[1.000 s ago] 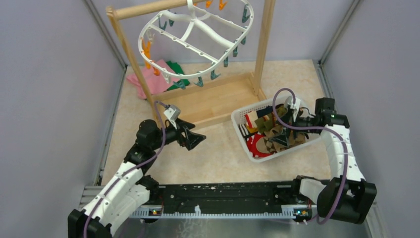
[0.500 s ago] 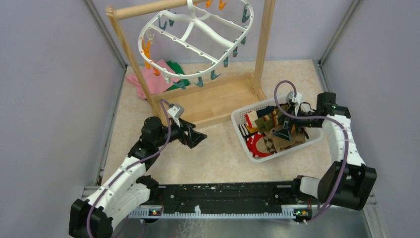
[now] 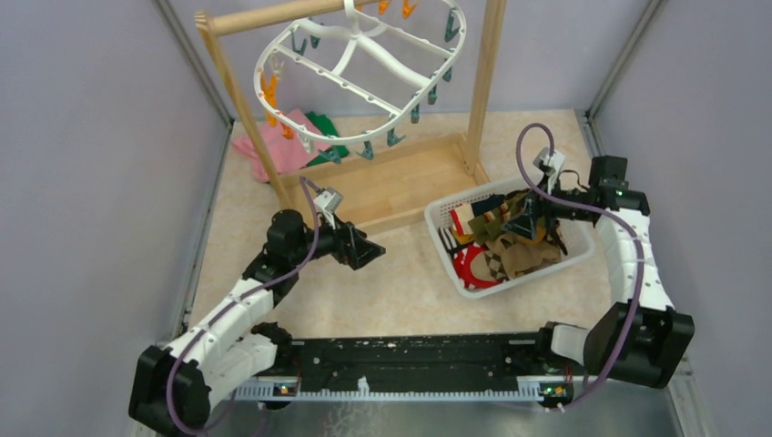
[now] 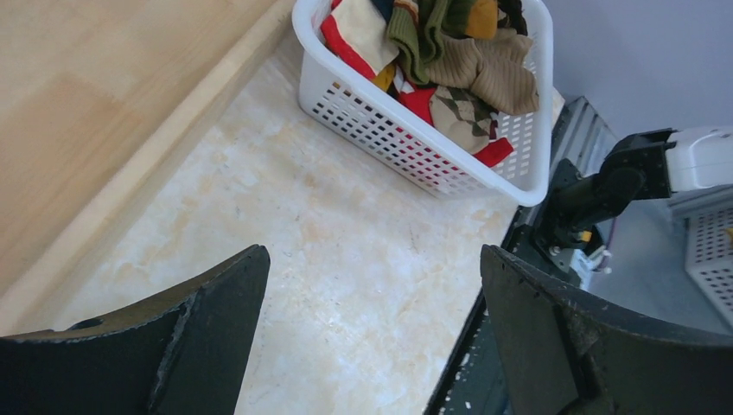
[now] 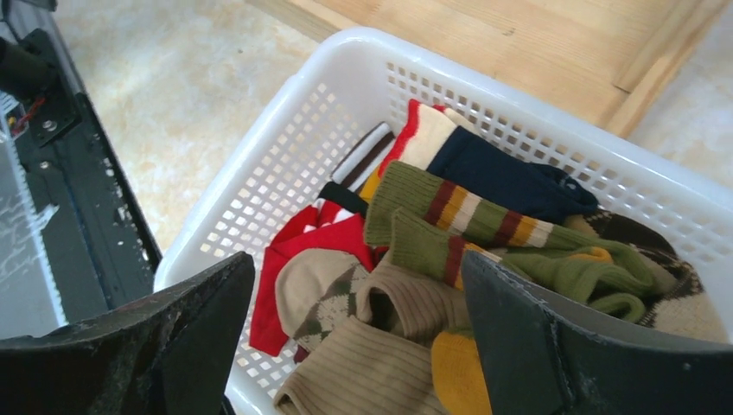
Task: Clip the socks to the hanger
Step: Pick up the sock from the bin.
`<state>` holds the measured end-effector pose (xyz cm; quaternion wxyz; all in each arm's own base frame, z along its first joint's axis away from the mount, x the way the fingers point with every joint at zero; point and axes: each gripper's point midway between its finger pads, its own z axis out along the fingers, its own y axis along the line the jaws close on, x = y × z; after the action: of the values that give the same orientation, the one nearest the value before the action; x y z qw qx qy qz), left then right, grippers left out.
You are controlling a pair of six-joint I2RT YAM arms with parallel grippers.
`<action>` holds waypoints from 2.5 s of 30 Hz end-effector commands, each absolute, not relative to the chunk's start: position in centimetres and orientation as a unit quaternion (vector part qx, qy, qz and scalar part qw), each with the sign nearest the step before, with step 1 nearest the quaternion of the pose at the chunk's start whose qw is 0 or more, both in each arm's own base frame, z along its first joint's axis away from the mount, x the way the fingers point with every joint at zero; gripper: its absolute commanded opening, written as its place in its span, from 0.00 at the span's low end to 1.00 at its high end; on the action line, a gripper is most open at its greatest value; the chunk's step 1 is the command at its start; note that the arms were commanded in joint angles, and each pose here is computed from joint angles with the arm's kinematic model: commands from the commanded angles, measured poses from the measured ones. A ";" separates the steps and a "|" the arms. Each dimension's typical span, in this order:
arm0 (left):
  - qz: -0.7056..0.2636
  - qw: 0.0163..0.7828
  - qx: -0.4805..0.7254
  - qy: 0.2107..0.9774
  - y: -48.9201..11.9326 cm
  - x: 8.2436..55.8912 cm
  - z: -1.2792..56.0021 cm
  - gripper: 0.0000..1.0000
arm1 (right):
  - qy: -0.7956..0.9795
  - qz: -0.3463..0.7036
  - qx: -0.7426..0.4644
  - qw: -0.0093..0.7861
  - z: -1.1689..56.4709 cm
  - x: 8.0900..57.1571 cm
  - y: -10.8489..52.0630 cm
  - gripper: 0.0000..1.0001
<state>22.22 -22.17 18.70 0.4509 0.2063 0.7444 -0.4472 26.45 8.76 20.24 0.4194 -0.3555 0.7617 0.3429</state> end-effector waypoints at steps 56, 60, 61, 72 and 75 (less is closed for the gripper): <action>-0.526 0.501 0.232 0.647 -25.3 19.6 19.9 0.82 | 0.615 0.246 -0.665 0.344 10.8 31.5 9.9 0.44; -0.529 0.497 0.233 0.647 -25.4 19.5 19.8 0.82 | 0.626 0.234 -0.663 0.338 10.1 31.6 9.4 0.49; -0.531 0.496 0.233 0.647 -25.4 19.5 19.7 0.82 | 0.629 0.232 -0.663 0.334 9.9 31.6 9.3 0.49; -0.556 0.502 0.249 0.614 -25.8 18.5 21.2 0.82 | 0.636 0.270 -0.655 0.307 13.1 28.1 9.5 0.00; -0.575 0.512 0.264 0.580 -25.9 17.3 22.4 0.82 | 0.636 0.258 -0.653 0.321 14.8 27.2 9.5 0.00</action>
<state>19.04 -25.57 19.74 0.4836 0.2278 0.6471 -0.5437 28.76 9.00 10.52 0.2932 -0.6558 0.6440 0.2631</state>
